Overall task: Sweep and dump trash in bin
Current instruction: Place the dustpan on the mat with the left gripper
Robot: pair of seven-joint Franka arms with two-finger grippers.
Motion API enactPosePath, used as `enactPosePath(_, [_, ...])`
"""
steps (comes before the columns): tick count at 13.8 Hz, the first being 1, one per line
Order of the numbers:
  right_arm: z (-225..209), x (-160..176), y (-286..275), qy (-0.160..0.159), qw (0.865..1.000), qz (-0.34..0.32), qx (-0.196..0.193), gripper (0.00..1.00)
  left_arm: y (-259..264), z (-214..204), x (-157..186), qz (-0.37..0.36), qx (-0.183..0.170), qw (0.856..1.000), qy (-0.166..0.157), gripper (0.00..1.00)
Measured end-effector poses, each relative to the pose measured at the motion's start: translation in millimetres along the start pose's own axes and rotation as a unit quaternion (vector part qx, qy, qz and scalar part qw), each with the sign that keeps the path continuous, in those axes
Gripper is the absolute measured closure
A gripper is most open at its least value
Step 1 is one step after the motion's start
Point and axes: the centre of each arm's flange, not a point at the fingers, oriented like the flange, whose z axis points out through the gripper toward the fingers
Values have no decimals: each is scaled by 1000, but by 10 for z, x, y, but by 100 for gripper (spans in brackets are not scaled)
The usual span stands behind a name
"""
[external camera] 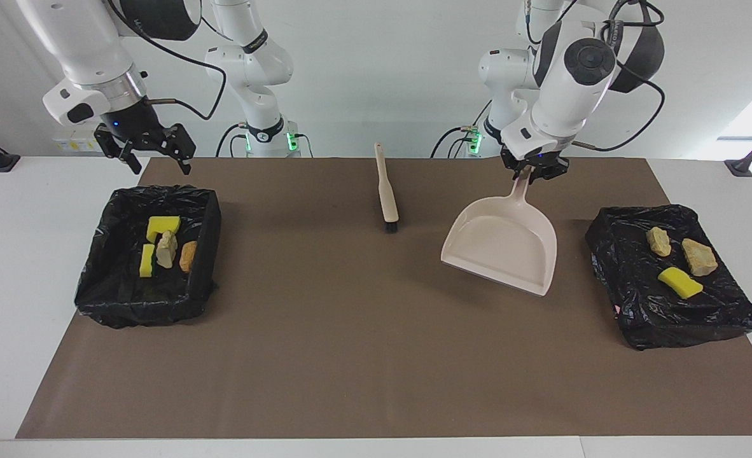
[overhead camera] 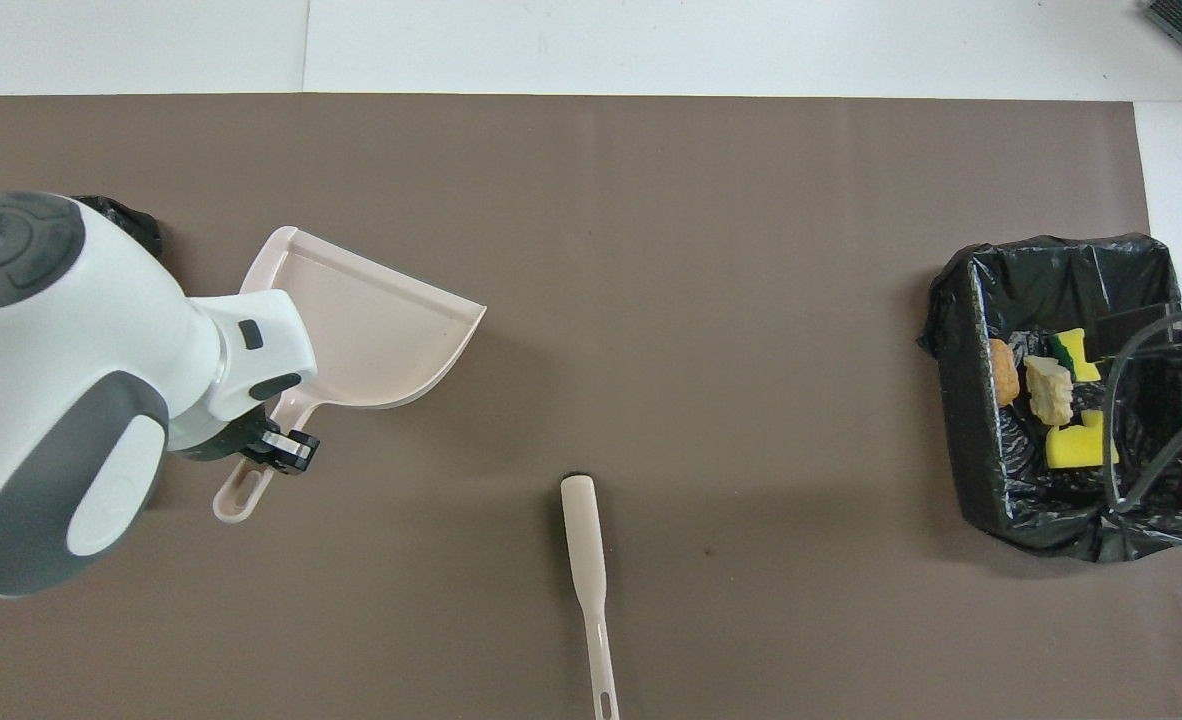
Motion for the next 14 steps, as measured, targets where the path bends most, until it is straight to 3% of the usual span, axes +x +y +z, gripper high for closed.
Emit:
enactPosePath(5, [42,-36,-77,-5,1000,-4,2,0,426,565,-38,-50,6,999,-4,68])
enactPosePath(8, [44,-35,-168,-5,1000,-12,2,0,456,643,-45,-51,6,999,0,68])
enactPosePath(12, [44,-35,-164,-5,1000,-12,2,0,764,669,251,-60,-33,993,93,68])
enactPosePath(14, [44,-35,-165,-5,1000,-12,2,0,1065,839,481,-59,-44,991,116,68])
